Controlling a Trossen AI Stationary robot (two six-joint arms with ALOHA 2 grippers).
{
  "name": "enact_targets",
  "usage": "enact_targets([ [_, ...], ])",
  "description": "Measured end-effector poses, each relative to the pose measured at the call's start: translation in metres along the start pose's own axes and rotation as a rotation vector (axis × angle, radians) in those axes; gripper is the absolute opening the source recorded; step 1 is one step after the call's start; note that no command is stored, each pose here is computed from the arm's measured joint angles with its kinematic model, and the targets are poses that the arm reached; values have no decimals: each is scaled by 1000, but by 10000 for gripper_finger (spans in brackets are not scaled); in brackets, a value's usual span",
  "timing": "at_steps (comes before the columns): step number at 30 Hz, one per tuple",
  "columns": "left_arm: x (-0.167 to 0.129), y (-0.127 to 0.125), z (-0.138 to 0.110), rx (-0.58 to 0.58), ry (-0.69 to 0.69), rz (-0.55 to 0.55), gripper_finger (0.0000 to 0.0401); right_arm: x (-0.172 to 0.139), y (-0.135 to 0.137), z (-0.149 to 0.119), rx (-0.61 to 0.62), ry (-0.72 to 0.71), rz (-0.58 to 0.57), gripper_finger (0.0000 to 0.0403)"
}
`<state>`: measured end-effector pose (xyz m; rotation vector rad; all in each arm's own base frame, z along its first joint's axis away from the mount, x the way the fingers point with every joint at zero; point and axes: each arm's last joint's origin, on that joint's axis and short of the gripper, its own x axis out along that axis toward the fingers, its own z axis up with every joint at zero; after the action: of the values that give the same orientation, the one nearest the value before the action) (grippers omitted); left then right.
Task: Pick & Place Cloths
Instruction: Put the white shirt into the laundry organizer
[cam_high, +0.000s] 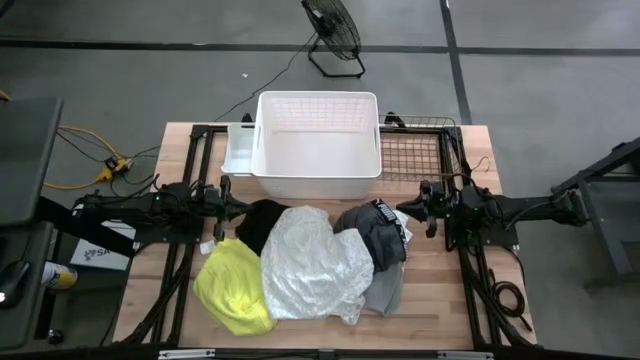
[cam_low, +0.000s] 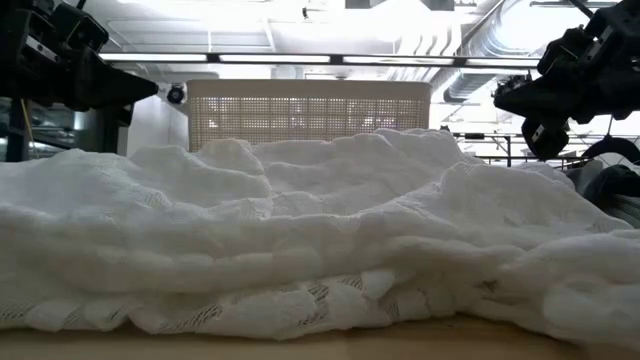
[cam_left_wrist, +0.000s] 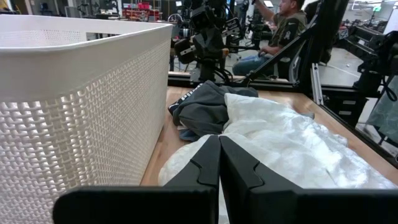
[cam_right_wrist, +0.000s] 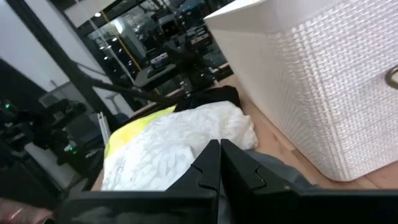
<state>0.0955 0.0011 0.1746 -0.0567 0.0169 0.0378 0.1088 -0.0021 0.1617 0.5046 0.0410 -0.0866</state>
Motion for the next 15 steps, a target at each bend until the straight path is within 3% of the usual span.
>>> enact_targets([
  [15,0,0,0,0,0,0,1,3,12,17,-33,-11,25,3],
])
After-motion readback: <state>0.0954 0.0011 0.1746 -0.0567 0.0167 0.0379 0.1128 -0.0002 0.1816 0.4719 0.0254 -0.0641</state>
